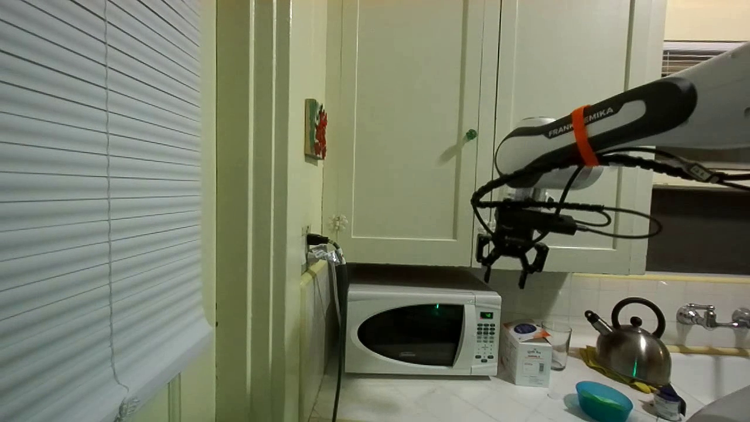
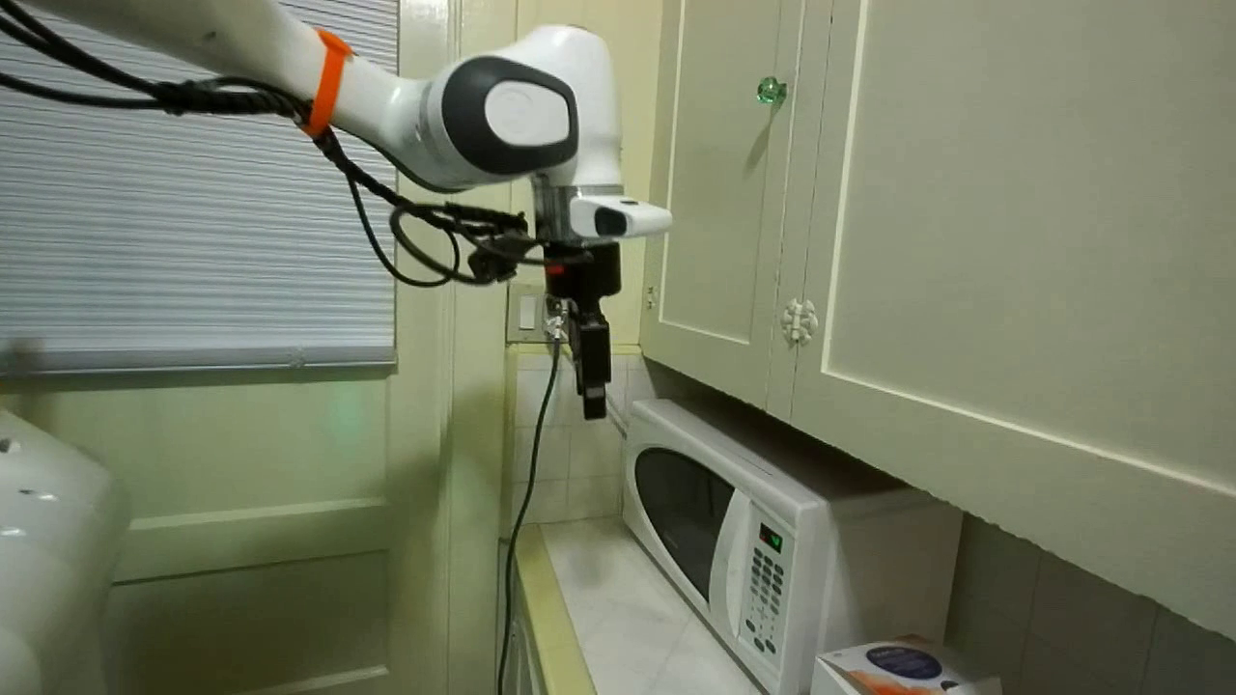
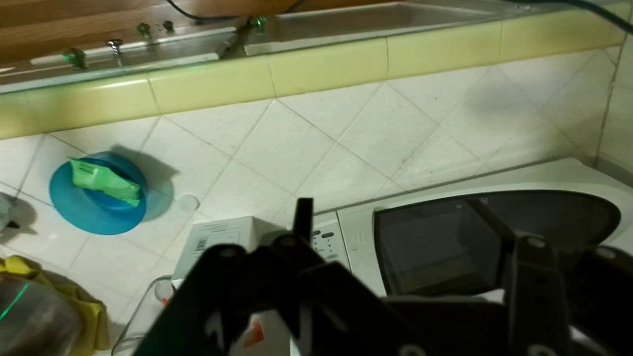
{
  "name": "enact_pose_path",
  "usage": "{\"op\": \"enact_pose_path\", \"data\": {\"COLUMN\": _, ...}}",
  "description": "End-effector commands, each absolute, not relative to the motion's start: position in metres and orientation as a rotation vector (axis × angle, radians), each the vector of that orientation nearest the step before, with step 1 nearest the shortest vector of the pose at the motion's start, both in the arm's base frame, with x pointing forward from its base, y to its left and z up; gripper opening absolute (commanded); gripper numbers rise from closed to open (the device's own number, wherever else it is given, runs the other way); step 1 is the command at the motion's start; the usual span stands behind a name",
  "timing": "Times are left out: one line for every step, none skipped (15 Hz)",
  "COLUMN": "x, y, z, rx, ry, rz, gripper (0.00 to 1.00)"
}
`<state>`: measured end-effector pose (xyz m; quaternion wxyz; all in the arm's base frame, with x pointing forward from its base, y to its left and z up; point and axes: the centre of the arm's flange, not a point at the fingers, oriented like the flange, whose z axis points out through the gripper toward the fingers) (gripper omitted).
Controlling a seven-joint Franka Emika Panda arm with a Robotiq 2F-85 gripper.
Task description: Close the microwave door.
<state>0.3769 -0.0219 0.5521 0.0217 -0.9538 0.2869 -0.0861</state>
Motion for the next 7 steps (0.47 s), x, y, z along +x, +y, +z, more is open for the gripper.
{"op": "enact_pose_path", "data": {"x": 0.360, "y": -0.026, "z": 0.621, "rx": -3.046, "ry": 0.791, "rz": -0.083, "gripper": 1.00}}
{"op": "enact_pose_path", "data": {"x": 0.357, "y": -0.034, "z": 0.631, "rx": -3.061, "ry": 0.747, "rz": 0.000, "gripper": 1.00}}
{"op": "enact_pose_path", "data": {"x": 0.356, "y": -0.022, "z": 0.597, "rx": -3.015, "ry": 0.812, "rz": -0.121, "gripper": 0.99}}
{"op": "enact_pose_path", "data": {"x": 0.353, "y": -0.025, "z": 0.608, "rx": -3.023, "ry": 0.787, "rz": -0.085, "gripper": 1.00}}
{"op": "enact_pose_path", "data": {"x": 0.352, "y": -0.028, "z": 0.614, "rx": -3.024, "ry": 0.777, "rz": -0.072, "gripper": 1.00}}
{"op": "enact_pose_path", "data": {"x": 0.353, "y": -0.031, "z": 0.616, "rx": -3.023, "ry": 0.772, "rz": -0.067, "gripper": 1.00}}
{"op": "enact_pose_path", "data": {"x": 0.355, "y": -0.032, "z": 0.615, "rx": -3.024, "ry": 0.769, "rz": -0.061, "gripper": 1.00}}
